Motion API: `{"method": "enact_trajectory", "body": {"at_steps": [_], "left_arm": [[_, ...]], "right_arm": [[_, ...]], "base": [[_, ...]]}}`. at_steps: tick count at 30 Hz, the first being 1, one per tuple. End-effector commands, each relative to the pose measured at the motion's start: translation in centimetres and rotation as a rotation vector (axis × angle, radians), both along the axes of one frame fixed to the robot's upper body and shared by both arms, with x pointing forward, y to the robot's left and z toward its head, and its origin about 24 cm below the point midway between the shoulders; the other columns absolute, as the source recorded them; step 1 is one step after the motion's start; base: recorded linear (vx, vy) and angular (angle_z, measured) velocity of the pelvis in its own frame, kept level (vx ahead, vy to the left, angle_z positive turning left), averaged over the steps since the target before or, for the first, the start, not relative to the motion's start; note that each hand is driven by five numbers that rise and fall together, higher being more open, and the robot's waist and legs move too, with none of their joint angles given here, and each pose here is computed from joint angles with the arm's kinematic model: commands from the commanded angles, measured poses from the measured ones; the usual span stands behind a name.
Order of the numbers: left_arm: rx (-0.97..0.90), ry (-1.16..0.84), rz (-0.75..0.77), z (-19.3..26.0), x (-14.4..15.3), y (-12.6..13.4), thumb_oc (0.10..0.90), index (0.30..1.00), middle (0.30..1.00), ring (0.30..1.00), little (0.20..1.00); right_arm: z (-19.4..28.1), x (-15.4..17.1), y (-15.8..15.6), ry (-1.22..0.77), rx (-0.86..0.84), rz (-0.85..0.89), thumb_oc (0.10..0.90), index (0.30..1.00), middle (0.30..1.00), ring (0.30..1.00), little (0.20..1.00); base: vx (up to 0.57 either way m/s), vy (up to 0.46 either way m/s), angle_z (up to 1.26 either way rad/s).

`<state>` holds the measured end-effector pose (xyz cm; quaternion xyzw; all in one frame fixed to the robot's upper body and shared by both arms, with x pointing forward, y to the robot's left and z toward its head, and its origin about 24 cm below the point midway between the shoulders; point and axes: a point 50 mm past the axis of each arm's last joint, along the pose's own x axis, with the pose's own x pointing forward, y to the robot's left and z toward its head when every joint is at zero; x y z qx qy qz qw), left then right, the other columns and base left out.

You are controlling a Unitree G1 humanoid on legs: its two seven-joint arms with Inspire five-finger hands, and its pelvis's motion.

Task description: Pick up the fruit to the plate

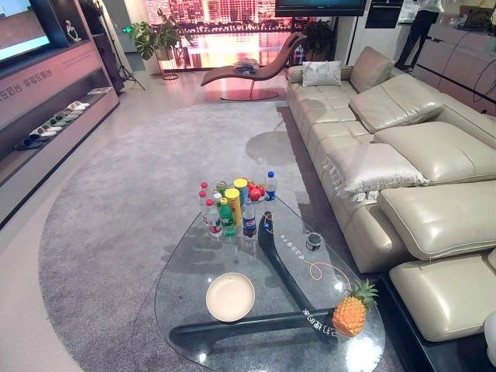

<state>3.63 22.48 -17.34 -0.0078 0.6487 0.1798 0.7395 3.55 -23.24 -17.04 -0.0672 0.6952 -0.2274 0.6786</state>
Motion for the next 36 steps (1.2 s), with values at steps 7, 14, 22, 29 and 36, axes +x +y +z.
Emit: {"method": "enact_trajectory", "body": {"at_steps": [7, 14, 22, 29, 36], "left_arm": [[0.006, -0.013, -0.053, 0.1, 1.2, 0.0, 0.800, 0.900, 0.900, 0.900, 0.900], [0.028, -0.028, -0.079, 0.3, 1.4, 0.9, 0.800, 0.900, 0.900, 0.900, 0.900], [0.061, -0.118, -0.084, 1.1, 4.6, 1.9, 0.800, 0.900, 0.900, 0.900, 0.900], [0.093, -0.177, -0.078, 1.7, 6.3, 2.8, 0.800, 0.900, 0.900, 0.900, 0.900], [0.105, -0.230, -0.061, 2.0, 7.4, 2.6, 0.800, 0.900, 0.900, 0.900, 0.900]], "right_arm": [[1.3, 2.7, -3.0, -0.112, -0.230, -0.050, 0.800, 0.900, 0.900, 0.900, 0.900], [2.1, 4.7, -4.2, -0.249, -0.299, -0.150, 0.800, 0.900, 0.900, 0.900, 0.900], [4.4, 10.7, -4.9, -0.549, -0.354, -0.267, 0.800, 0.900, 0.900, 0.900, 0.900], [8.6, 17.1, -4.5, -0.833, -0.361, -0.326, 0.800, 0.900, 0.900, 0.900, 0.900], [14.3, 22.9, -3.3, -1.089, -0.358, -0.336, 0.800, 0.900, 0.900, 0.900, 0.900]], "base": [[0.00, 0.000, 0.00], [0.00, -0.035, 0.00], [-0.10, -0.061, 0.01], [-0.09, -0.051, 0.01], [-0.06, -0.012, -0.01]]}}
